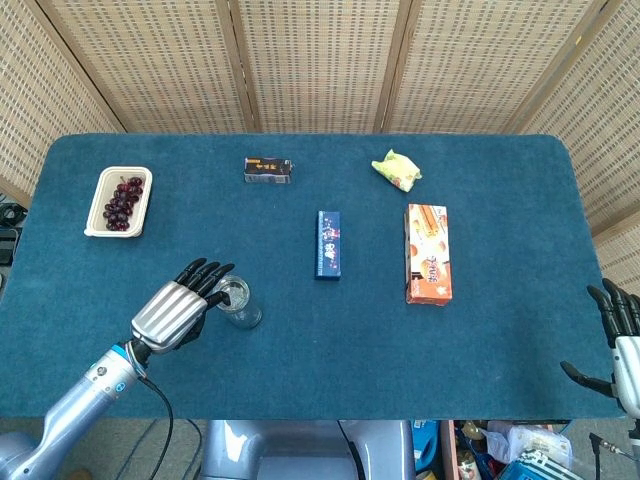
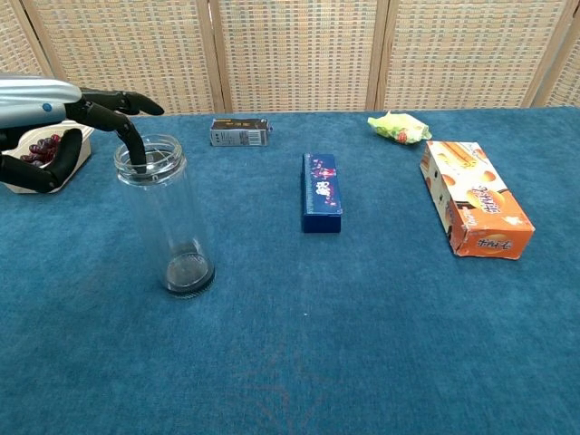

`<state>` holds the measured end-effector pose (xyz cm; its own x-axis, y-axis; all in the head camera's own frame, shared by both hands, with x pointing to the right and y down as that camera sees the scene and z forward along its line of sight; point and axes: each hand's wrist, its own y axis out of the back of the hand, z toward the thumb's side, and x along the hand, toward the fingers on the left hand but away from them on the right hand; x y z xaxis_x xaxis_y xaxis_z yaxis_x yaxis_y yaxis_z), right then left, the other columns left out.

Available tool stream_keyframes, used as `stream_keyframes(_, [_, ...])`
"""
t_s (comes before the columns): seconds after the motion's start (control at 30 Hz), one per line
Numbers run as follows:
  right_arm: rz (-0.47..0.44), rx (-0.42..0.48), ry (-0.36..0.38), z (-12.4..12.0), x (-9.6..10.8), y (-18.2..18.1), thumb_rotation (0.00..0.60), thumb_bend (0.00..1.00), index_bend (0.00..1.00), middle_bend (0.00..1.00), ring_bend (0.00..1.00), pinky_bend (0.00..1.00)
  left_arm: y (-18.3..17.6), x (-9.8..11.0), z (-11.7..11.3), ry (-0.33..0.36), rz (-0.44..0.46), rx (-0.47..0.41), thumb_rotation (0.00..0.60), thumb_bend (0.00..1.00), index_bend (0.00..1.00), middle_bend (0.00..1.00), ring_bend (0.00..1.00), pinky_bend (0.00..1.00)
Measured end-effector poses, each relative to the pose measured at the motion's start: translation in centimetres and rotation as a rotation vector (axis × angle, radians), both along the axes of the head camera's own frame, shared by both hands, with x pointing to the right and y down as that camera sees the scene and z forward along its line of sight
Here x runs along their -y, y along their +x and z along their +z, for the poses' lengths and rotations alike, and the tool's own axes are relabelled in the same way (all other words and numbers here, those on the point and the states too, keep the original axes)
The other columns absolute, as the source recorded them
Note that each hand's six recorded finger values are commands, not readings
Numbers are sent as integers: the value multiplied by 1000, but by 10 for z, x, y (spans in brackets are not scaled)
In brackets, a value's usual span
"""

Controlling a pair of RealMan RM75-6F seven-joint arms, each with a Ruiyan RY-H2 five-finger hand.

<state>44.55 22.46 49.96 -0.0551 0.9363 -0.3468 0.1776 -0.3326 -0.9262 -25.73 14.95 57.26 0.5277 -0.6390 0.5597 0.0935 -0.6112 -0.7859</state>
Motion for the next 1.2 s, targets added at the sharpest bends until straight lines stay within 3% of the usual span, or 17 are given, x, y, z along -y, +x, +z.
stream_keyframes(0.43, [2,1,2,0,0,1,600,0,0,0,0,0,5,-2,7,-14,3,21,600,960,339,0,0,0])
stream_keyframes(0.8, [0,0,0,0,0,1,600,0,0,0,0,0,4,5,-7,23,-29,-29,600,962,337,0,0,0])
stream_keyframes(0.9, [-2,0,-2,1,0,0,600,0,0,0,0,0,-1,10,-19,54,-52,-58,600,947,195,0,0,0])
stream_keyframes(0.93, [-2,0,-2,1,0,0,600,0,0,0,0,0,-4,11,-24,66,-59,-65,600,849,100,0,0,0])
stream_keyframes(0.97, [-3,0,-3,1,0,-1,600,0,0,0,0,0,-8,13,-29,83,-72,-71,600,677,31,0,0,0])
stream_keyframes(1.03, [-5,0,-3,1,0,-1,600,0,0,0,0,0,-17,16,-36,110,-107,-70,600,351,0,0,0,0])
stream_keyframes(1.07, [-5,1,-2,1,0,-1,600,0,0,0,0,0,-26,18,-41,131,-138,-61,600,250,0,0,0,0])
stream_keyframes(1.2, [-6,1,0,0,-1,-2,600,0,0,0,0,0,-66,20,-53,204,-268,-8,600,204,0,0,0,0])
